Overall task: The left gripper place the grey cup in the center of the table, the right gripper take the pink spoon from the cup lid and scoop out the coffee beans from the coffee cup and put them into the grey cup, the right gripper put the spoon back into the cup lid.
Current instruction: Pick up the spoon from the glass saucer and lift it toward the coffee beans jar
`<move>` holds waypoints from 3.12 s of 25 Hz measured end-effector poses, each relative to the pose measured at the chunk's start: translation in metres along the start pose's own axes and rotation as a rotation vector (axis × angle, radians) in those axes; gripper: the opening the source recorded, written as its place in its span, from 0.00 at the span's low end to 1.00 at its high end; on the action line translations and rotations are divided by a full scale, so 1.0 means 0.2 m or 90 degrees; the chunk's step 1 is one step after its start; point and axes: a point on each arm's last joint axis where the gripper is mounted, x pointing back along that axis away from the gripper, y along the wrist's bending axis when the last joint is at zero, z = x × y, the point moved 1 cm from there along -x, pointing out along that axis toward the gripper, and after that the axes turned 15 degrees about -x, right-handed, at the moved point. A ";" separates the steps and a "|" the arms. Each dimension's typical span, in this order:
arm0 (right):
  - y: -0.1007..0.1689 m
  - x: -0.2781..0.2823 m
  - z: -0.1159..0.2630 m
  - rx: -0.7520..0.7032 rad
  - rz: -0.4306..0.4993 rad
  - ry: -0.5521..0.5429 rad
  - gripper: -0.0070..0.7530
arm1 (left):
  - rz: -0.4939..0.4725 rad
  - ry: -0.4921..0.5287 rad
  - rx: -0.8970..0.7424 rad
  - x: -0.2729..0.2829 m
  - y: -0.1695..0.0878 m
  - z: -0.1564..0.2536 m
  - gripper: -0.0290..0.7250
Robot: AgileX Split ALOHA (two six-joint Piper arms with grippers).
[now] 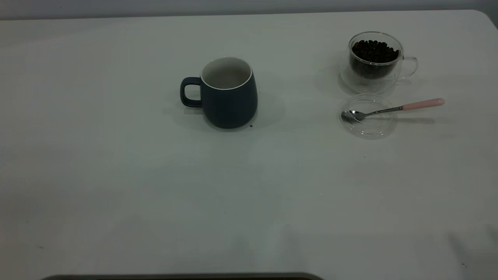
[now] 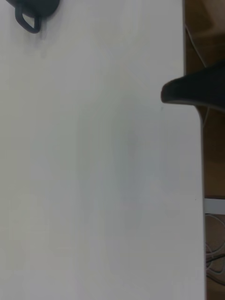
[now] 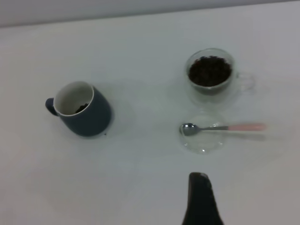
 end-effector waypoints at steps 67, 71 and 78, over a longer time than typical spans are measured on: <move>-1.10 -1.72 0.16 -0.355 -0.190 0.408 0.75 | 0.000 -0.001 0.000 0.00 0.00 0.00 0.72; -1.08 -1.73 0.20 -0.360 -0.200 0.424 0.75 | 0.000 -0.001 0.000 0.00 0.00 0.00 0.72; -1.01 -1.76 0.24 -0.348 -0.214 0.446 0.75 | 0.000 -0.001 0.000 0.00 0.00 0.00 0.72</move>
